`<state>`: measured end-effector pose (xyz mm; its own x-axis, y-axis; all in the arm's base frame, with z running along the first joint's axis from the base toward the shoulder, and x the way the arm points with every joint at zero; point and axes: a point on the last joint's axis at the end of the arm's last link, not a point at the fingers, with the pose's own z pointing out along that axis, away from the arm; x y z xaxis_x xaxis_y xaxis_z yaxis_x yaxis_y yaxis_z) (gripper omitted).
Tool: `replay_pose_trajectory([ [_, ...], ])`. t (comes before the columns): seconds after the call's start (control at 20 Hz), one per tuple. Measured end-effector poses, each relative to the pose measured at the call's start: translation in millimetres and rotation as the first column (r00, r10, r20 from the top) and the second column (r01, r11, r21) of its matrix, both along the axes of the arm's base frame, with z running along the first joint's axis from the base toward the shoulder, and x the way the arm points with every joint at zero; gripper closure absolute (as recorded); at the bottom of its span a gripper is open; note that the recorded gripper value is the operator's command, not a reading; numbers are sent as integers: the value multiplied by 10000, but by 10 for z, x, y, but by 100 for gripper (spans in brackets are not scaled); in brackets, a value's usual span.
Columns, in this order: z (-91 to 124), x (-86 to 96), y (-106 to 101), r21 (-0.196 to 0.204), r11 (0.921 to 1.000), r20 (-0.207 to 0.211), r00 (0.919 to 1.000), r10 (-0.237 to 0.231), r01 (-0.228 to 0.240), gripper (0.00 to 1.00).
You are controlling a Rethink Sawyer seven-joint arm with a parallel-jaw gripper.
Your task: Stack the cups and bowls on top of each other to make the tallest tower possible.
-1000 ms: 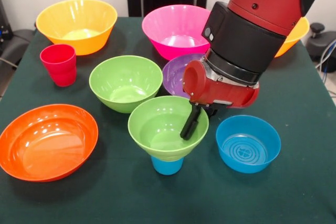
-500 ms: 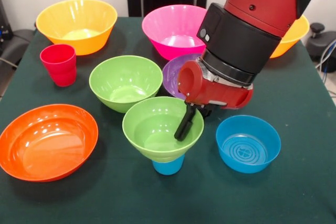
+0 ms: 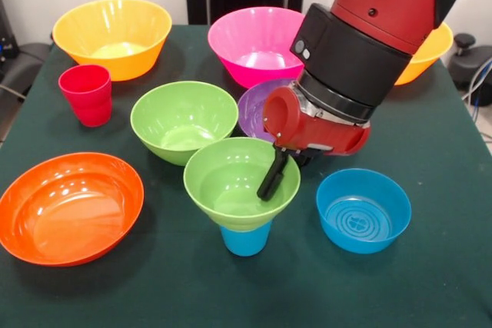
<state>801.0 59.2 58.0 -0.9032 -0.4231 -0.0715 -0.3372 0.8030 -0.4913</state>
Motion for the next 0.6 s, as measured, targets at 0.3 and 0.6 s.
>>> replay_pose_trajectory([
  [0.3,-34,-79,116,-64,9999,-146,9998,124,-124,100],
  [0.6,-75,-162,202,-125,9997,-305,9993,210,-214,100],
])
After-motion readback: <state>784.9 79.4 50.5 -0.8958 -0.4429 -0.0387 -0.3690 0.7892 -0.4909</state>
